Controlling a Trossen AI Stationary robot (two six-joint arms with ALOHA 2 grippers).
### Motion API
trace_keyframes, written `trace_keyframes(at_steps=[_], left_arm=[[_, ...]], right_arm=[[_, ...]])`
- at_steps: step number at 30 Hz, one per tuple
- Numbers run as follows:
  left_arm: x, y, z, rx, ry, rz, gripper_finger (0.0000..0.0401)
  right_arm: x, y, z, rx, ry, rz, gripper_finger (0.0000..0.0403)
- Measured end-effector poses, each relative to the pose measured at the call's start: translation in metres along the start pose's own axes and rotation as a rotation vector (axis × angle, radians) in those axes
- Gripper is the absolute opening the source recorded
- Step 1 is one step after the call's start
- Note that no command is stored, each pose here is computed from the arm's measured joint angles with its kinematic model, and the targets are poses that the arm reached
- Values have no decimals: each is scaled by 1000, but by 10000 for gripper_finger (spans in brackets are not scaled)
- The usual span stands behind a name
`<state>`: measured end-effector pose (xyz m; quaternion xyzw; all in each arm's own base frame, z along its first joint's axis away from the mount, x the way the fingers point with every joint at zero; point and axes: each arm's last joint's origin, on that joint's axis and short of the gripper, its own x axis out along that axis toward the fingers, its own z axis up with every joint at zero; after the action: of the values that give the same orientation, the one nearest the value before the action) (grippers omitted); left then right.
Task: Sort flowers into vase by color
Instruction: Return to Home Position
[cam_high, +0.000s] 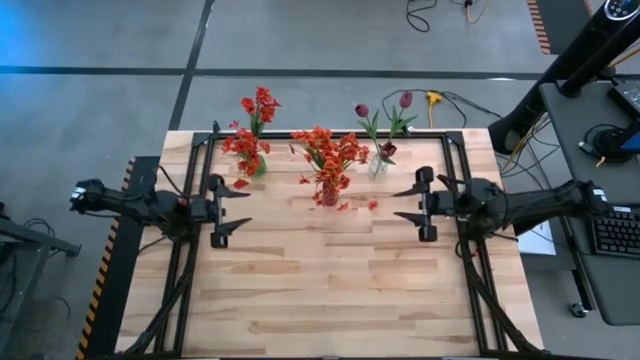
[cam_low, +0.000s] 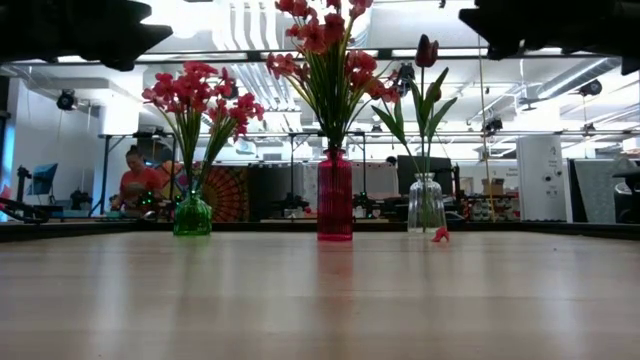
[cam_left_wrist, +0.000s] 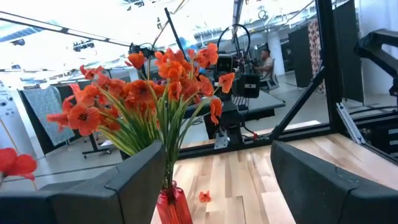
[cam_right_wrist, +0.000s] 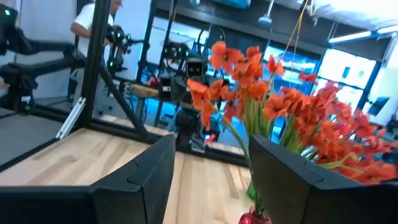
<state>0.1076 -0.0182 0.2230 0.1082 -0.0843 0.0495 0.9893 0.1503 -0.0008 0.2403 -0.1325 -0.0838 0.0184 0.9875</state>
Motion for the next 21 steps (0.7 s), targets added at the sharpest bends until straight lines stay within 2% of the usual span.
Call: trace_keyframes(at_steps=[10, 21], left_arm=[[-14, 5, -2, -35, 4, 0, 273], [-23, 5, -13, -38, -44, 21, 273]], right_arm=[[-30, 0, 7, 1, -86, -23, 199], [-49, 5, -4, 14, -158, -42, 199]])
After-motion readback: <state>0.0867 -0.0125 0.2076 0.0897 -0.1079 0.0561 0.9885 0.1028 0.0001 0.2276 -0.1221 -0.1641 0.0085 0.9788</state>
